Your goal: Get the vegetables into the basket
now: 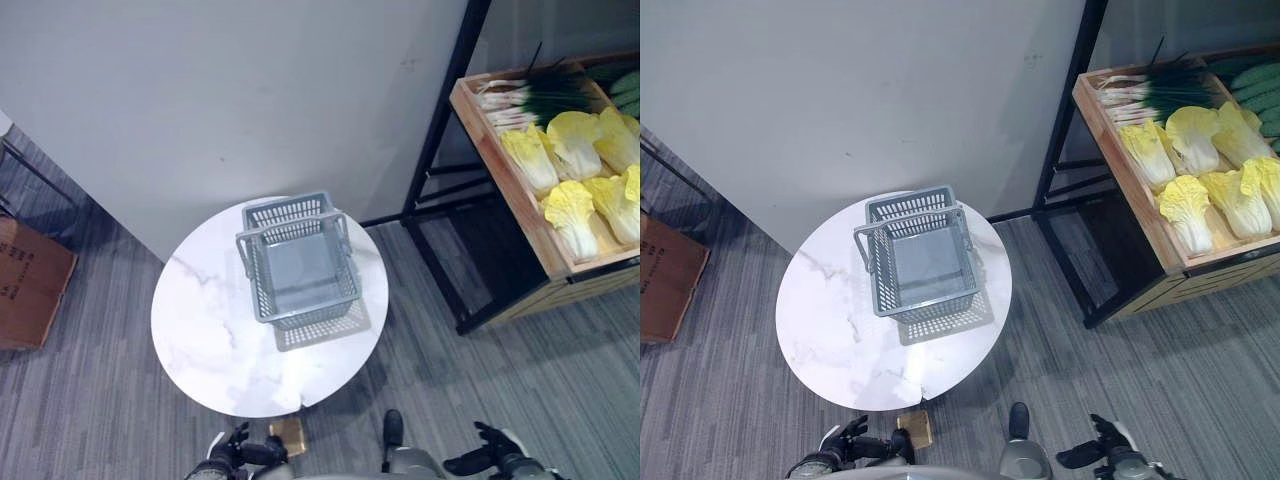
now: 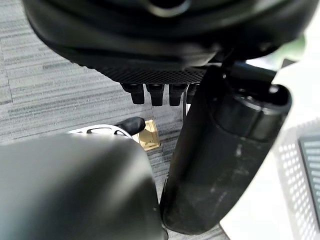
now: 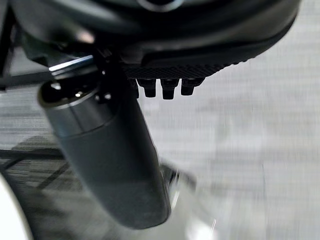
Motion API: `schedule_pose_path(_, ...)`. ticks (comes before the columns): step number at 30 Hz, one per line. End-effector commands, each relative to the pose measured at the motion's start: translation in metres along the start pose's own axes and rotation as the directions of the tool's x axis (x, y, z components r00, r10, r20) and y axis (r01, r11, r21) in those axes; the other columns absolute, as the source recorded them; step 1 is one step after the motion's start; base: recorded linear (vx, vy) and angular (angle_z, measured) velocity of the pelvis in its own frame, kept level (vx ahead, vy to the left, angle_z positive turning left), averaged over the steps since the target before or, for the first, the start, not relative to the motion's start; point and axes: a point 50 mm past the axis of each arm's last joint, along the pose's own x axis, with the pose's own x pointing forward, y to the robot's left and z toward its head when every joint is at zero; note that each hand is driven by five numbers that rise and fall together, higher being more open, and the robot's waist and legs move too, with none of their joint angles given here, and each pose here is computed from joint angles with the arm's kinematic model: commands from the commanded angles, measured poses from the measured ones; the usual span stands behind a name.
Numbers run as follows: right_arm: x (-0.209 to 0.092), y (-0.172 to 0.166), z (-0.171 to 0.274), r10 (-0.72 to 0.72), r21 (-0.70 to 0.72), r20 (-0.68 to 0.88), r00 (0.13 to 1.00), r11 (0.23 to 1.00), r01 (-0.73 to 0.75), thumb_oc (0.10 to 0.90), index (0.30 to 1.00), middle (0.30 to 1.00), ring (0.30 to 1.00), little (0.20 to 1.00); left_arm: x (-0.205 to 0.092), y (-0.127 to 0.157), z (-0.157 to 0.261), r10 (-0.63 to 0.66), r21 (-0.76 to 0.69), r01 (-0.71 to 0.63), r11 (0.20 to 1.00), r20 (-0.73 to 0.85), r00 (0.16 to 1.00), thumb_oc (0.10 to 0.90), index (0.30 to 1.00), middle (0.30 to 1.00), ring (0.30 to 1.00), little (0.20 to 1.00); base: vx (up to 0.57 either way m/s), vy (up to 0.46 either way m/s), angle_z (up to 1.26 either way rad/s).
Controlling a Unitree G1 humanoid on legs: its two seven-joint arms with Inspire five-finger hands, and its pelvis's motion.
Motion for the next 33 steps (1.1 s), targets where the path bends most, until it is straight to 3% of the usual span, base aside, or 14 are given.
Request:
schedule_pose_path(1,-0.008,-0.073,0.069,-0.162,-0.239,0.363,0.918,0.935,0.26,0.9,1.0,1.0,1.0,1.0,-0.002,0.024,-0.002,0.058,0.029,-0.059,0.998,0.009,0.998,0.9,1.0,1.0,1.0,1.0,0.0,0.062,-0.03)
schedule_pose_path(4,-0.047,-0.112,0.131,-0.125,-0.372,0.646,0.753,0.81,0.454,0.9,1.0,1.0,1.0,1.0,-0.004,0.024,-0.008,0.069,0.05,-0.069,0.996,-0.005,0.998,0.9,1.0,1.0,1.0,1.0,0.01,0.057,-0.09)
schedule_pose_path(5,-0.071,-0.124,0.16,-0.088,-0.399,0.757,0.648,0.724,0.563,0.9,1.0,1.0,1.0,1.0,-0.004,0.025,-0.011,0.069,0.058,-0.068,0.996,-0.018,0.997,0.9,1.0,1.0,1.0,1.0,0.02,0.048,-0.1)
schedule_pose_path(6,-0.072,-0.125,0.159,-0.089,-0.4,0.755,0.649,0.723,0.564,0.9,1.0,1.0,1.0,1.0,-0.004,0.024,-0.011,0.068,0.059,-0.066,0.996,-0.018,0.998,0.9,1.0,1.0,1.0,1.0,0.01,0.044,-0.04)
schedule_pose_path(8,-0.1,-0.13,0.187,-0.05,-0.371,0.849,0.526,0.652,0.661,0.9,1.0,1.0,1.0,1.0,-0.005,0.024,-0.014,0.066,0.071,-0.063,0.995,-0.035,0.997,0.9,1.0,1.0,1.0,1.0,0.0,0.017,0.01)
schedule_pose_path(12,-0.139,-0.128,0.229,-0.016,-0.23,0.951,0.307,0.625,0.746,0.9,1.0,1.0,1.0,1.0,-0.004,0.027,-0.012,0.086,0.037,-0.085,0.996,-0.035,0.996,0.9,1.0,1.0,1.0,1.0,0.0,0.005,0.02)
schedule_pose_path(13,-0.139,-0.128,0.229,-0.016,-0.23,0.952,0.307,0.625,0.746,0.9,1.0,1.0,1.0,1.0,-0.004,0.027,-0.012,0.086,0.037,-0.085,0.996,-0.034,0.996,0.9,1.0,1.0,1.0,1.0,0.0,0.001,0.07)
schedule_pose_path(15,-0.157,-0.123,0.253,0.018,-0.169,0.98,0.201,0.619,0.767,0.9,1.0,1.0,1.0,1.0,-0.004,0.029,-0.01,0.101,0.047,-0.1,0.994,-0.032,0.994,0.9,1.0,1.0,1.0,1.0,-0.01,-0.005,0.17)
schedule_pose_path(16,-0.18,-0.113,0.283,0.06,-0.089,0.996,0.066,0.627,0.774,0.9,1.0,1.0,1.0,1.0,-0.003,0.029,-0.007,0.103,0.075,-0.101,0.992,-0.025,0.994,0.9,1.0,1.0,1.0,1.0,-0.02,-0.003,0.13)
schedule_pose_path(23,-0.215,-0.08,0.356,0.135,-0.006,0.983,-0.123,0.697,0.717,0.9,1.0,1.0,1.0,1.0,-0.002,0.03,0.001,0.117,0.091,-0.116,0.989,-0.002,0.993,0.9,1.0,1.0,1.0,1.0,-0.04,-0.007,0.1)
schedule_pose_path(25,-0.215,-0.076,0.377,0.119,-0.002,0.986,-0.117,0.709,0.705,0.9,1.0,1.0,1.0,1.0,-0.001,0.029,0.006,0.119,0.084,-0.12,0.989,0.014,0.993,0.9,1.0,1.0,1.0,1.0,-0.08,-0.018,0.19)
schedule_pose_path(27,-0.218,-0.081,0.412,0.085,-0.007,0.994,-0.069,0.675,0.738,0.9,1.0,1.0,1.0,1.0,0.001,0.03,0.016,0.13,0.09,-0.134,0.987,0.047,0.99,0.9,1.0,1.0,1.0,1.0,-0.07,-0.018,0.14)
schedule_pose_path(33,-0.218,-0.088,0.434,0.022,0.016,0.999,-0.041,0.674,0.739,0.9,1.0,1.0,1.0,1.0,0.004,0.024,0.043,0.114,0.131,-0.135,0.982,0.156,0.981,0.9,1.0,1.0,1.0,1.0,-0.07,-0.012,0.06)
